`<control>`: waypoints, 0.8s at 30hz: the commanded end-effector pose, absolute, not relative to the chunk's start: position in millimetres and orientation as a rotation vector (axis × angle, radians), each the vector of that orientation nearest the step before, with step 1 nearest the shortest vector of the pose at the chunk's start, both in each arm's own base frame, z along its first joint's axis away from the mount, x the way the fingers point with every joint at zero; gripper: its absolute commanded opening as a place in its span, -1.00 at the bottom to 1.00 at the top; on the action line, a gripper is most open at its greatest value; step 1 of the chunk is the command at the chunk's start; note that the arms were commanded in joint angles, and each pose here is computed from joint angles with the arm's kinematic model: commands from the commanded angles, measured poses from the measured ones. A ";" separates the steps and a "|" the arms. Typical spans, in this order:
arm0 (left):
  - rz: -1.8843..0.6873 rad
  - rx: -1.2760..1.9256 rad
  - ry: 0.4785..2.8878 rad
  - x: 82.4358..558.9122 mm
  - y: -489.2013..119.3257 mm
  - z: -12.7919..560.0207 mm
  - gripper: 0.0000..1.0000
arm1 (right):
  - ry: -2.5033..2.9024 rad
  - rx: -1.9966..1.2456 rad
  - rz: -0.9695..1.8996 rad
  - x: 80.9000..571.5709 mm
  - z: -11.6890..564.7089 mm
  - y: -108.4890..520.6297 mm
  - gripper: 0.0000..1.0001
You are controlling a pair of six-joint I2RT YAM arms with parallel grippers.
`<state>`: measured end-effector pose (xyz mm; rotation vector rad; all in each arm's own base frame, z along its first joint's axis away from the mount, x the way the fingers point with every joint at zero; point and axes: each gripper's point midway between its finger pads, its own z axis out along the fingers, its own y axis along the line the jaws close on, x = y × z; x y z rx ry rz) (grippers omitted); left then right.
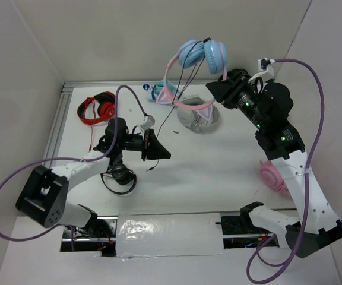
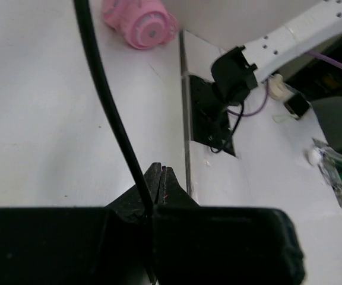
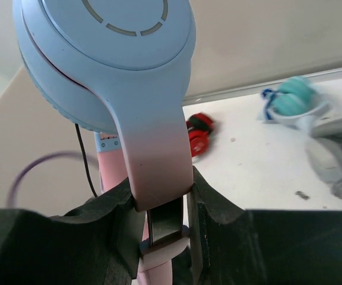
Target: Wrap the headphones
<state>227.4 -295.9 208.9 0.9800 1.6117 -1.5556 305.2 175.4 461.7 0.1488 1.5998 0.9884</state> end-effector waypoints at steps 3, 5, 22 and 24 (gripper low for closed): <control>-1.316 0.814 1.722 233.4 -287.0 227.2 -1.00 | 1.487 0.364 0.759 347.6 469.7 129.8 -1.00; -1.231 0.737 1.794 236.5 -278.8 223.8 -1.00 | 1.513 0.364 0.704 355.0 458.2 124.4 -1.00; -1.022 0.840 1.748 239.1 -269.6 292.1 -1.00 | 1.716 0.321 0.418 410.6 358.8 139.6 -1.00; -0.973 0.865 1.766 249.0 -270.4 295.1 -1.00 | 1.738 0.225 0.383 414.3 349.9 148.6 -1.00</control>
